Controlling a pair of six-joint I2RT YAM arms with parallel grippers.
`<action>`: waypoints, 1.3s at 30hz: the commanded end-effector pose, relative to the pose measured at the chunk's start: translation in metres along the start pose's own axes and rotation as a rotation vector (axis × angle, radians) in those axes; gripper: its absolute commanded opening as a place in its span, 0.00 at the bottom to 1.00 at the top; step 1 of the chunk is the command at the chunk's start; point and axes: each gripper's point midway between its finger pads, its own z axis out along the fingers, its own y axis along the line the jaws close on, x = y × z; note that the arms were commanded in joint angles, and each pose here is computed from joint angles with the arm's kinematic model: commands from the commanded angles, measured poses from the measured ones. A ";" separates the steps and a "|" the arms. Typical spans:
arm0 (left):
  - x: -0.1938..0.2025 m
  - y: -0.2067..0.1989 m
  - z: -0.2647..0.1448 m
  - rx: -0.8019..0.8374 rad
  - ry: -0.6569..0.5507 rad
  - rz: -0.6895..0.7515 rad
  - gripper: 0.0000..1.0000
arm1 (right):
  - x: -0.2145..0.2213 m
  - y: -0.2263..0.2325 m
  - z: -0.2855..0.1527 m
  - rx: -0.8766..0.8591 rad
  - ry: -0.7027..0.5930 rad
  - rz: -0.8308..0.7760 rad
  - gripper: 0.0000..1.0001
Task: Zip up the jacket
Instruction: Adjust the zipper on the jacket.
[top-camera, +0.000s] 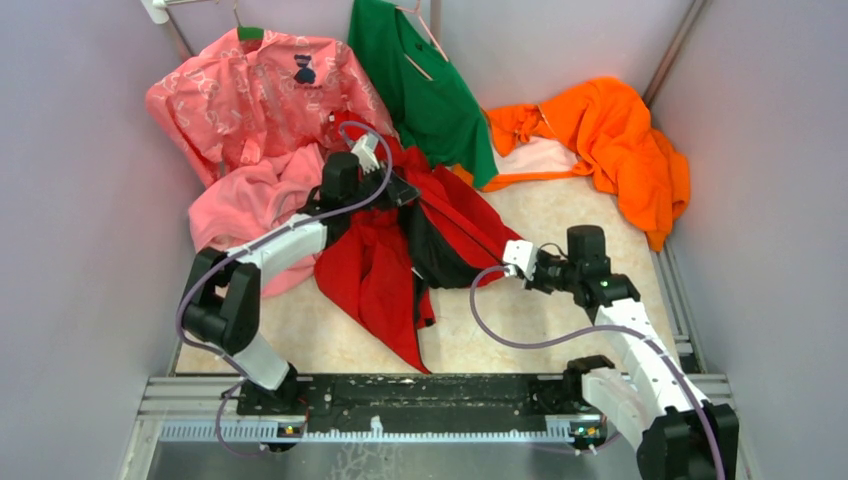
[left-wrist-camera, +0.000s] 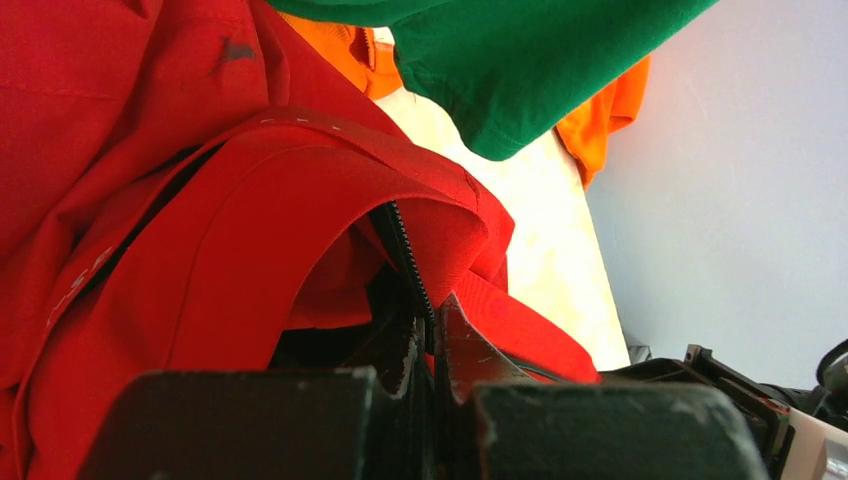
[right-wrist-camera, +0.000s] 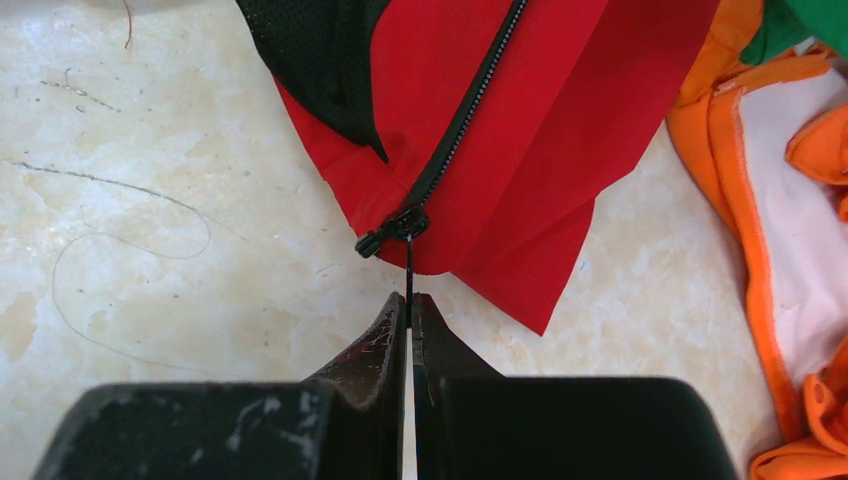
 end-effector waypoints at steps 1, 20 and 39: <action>-0.021 0.009 0.004 -0.048 -0.043 0.059 0.00 | -0.012 -0.009 -0.012 0.015 -0.001 -0.102 0.00; 0.034 -0.015 0.040 0.126 0.262 0.160 0.00 | -0.037 0.003 -0.011 -0.082 -0.095 -0.186 0.00; 0.033 -0.008 0.055 0.109 0.308 0.197 0.00 | 0.028 0.053 -0.023 -0.382 0.180 -0.537 0.00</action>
